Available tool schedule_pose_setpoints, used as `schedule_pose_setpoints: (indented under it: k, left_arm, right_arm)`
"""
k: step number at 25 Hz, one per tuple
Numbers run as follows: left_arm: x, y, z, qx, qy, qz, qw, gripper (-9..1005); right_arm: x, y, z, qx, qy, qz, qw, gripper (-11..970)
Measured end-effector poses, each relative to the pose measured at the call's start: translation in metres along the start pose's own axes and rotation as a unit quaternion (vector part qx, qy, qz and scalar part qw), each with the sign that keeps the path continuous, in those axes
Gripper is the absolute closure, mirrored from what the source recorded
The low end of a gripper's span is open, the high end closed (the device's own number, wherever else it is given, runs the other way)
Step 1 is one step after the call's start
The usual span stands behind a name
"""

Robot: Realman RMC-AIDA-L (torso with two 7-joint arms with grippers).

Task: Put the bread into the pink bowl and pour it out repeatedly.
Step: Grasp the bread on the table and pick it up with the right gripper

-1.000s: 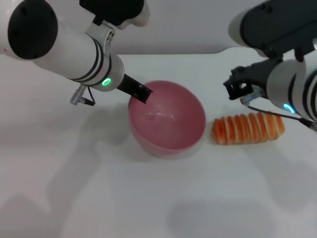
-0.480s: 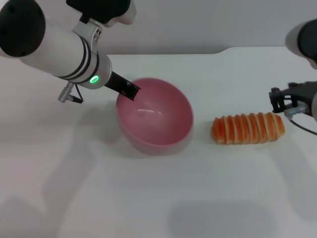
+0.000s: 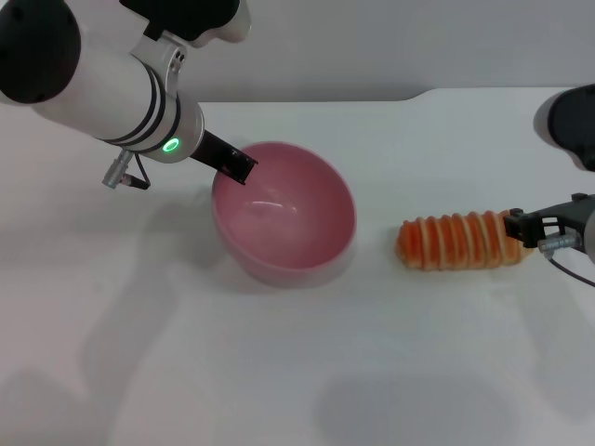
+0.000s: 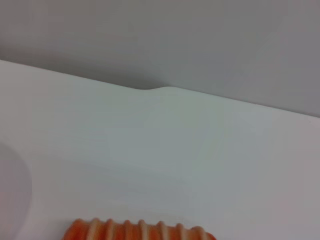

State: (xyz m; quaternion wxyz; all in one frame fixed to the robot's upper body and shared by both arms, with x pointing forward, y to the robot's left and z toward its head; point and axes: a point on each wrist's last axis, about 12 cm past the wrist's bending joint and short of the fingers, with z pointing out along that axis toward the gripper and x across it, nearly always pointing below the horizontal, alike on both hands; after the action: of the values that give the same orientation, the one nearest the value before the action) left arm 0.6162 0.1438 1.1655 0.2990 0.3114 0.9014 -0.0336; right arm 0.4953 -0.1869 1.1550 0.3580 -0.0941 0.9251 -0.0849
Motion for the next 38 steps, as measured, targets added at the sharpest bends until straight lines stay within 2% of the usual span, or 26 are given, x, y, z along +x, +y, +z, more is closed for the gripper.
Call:
schedule_pose_setpoints:
  k: [4,9,15,27,33,38]
  left_arm:
    - [0.000,0.000,0.000,0.000,0.000,0.001,1.000,846]
    - [0.000,0.000,0.000,0.000,-0.001,0.004,1.000,844]
    - [0.000,0.000,0.001,0.000,-0.002,0.005,1.000,843]
    - [0.001,-0.001,0.001,0.001,0.000,0.008,1.000,839]
    - [0.002,0.000,0.001,0.000,0.001,0.009,1.000,837]
    - [0.002,0.000,0.001,0.001,0.000,0.012,1.000,836]
  right_arm:
    - [0.002,0.000,0.003,0.010,0.002,-0.004,1.000,308]
    - [0.005,-0.006,0.013,0.021,0.011,0.001,1.000,271]
    - [0.009,-0.011,0.029,0.017,0.014,0.010,1.000,272]
    - [0.007,-0.010,0.053,-0.051,0.017,0.049,0.997,273]
    - [0.012,-0.019,0.060,-0.041,0.028,0.063,0.997,274]
    - [0.018,-0.020,0.069,-0.045,0.040,0.069,0.996,274]
